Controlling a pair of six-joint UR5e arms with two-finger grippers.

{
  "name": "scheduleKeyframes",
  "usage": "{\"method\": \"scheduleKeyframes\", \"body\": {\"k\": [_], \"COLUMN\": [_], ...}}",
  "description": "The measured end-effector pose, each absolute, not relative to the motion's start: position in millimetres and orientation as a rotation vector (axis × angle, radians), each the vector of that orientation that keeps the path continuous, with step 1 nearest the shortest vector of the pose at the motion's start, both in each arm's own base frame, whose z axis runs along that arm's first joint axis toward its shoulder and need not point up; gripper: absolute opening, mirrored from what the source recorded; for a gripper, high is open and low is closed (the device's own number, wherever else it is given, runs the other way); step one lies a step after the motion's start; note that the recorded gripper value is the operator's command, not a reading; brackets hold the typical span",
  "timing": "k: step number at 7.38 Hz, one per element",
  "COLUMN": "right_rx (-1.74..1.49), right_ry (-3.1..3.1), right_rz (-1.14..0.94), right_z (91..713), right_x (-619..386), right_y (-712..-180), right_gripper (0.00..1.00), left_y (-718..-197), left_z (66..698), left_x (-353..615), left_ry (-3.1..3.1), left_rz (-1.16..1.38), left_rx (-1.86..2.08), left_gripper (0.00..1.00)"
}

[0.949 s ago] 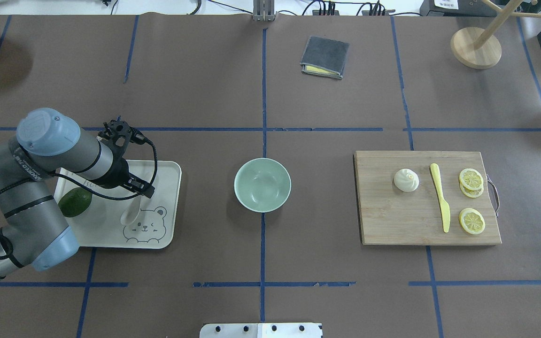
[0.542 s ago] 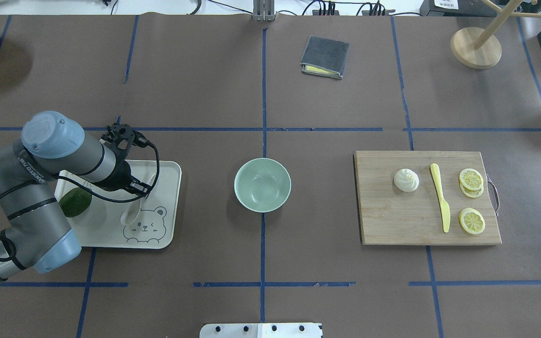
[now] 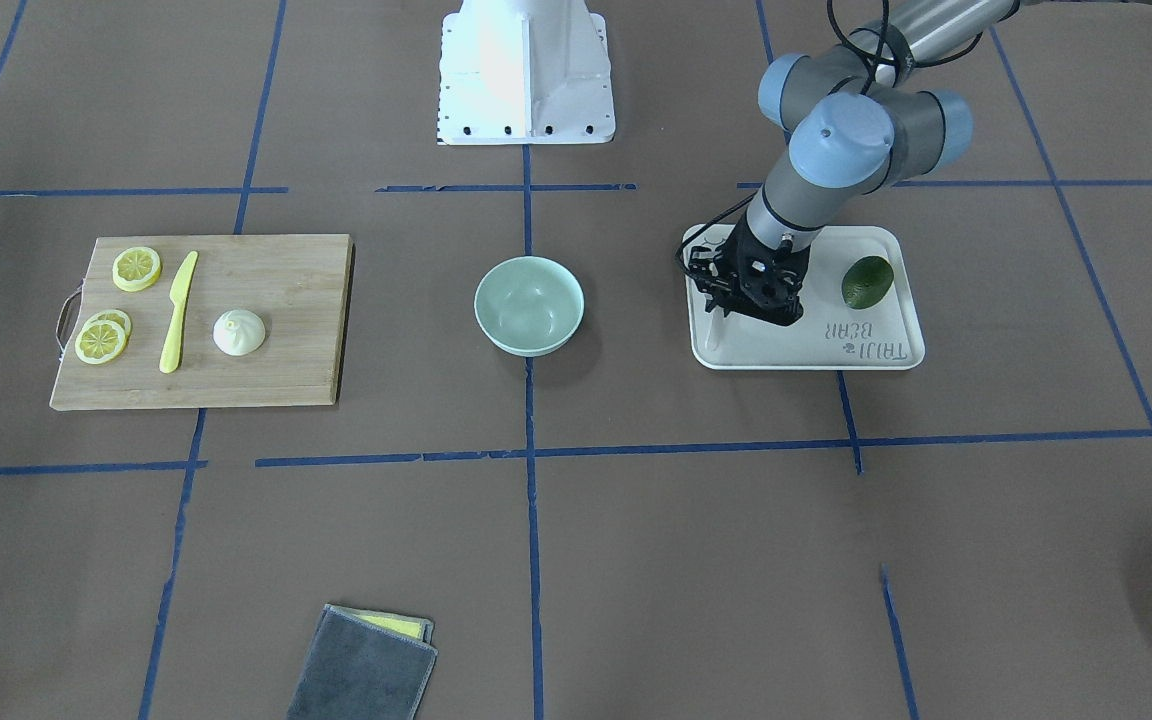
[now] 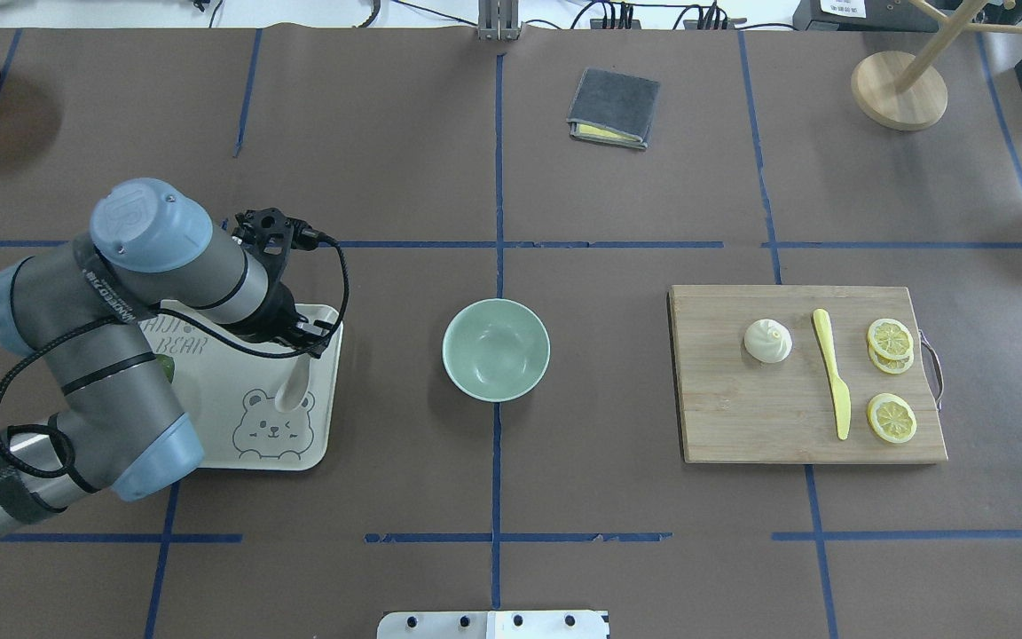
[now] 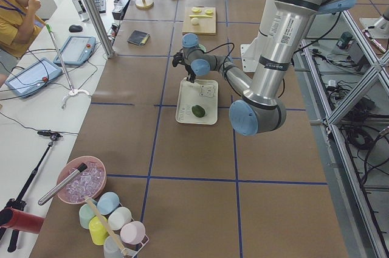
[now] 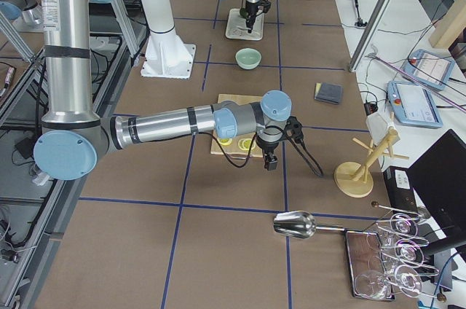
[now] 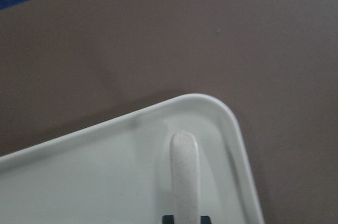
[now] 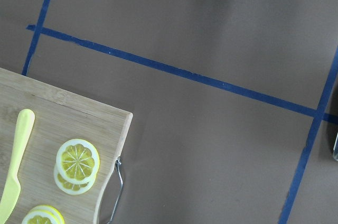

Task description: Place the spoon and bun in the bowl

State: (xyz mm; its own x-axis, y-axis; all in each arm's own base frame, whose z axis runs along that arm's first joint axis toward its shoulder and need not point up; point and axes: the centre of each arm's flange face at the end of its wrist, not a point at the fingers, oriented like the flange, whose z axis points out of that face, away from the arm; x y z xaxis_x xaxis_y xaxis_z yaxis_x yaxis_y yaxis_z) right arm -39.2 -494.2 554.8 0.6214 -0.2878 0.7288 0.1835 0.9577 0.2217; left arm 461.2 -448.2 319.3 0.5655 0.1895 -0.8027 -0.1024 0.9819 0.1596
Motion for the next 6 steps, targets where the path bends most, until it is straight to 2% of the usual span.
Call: {"method": "scheduleKeyframes", "body": {"k": [3, 4, 6], "right_rx": [0.095, 0.088, 0.099], "right_ry": [-0.869, -0.871, -0.885], "right_rz": [-0.184, -0.172, -0.181], "right_z": [551, 550, 546], "right_x": [-40, -41, -45], "right_y": [-494, -493, -492], "right_gripper": [1.00, 1.00, 1.00], "left_y": [-456, -451, -427], "left_z": [223, 202, 191], "left_x": [479, 492, 524], "left_ry": [1.068, 1.087, 1.086], "left_rz": [-0.262, -0.391, -0.493], "left_rx": [-0.082, -0.115, -0.123], "left_gripper": [0.00, 0.00, 0.00]}}
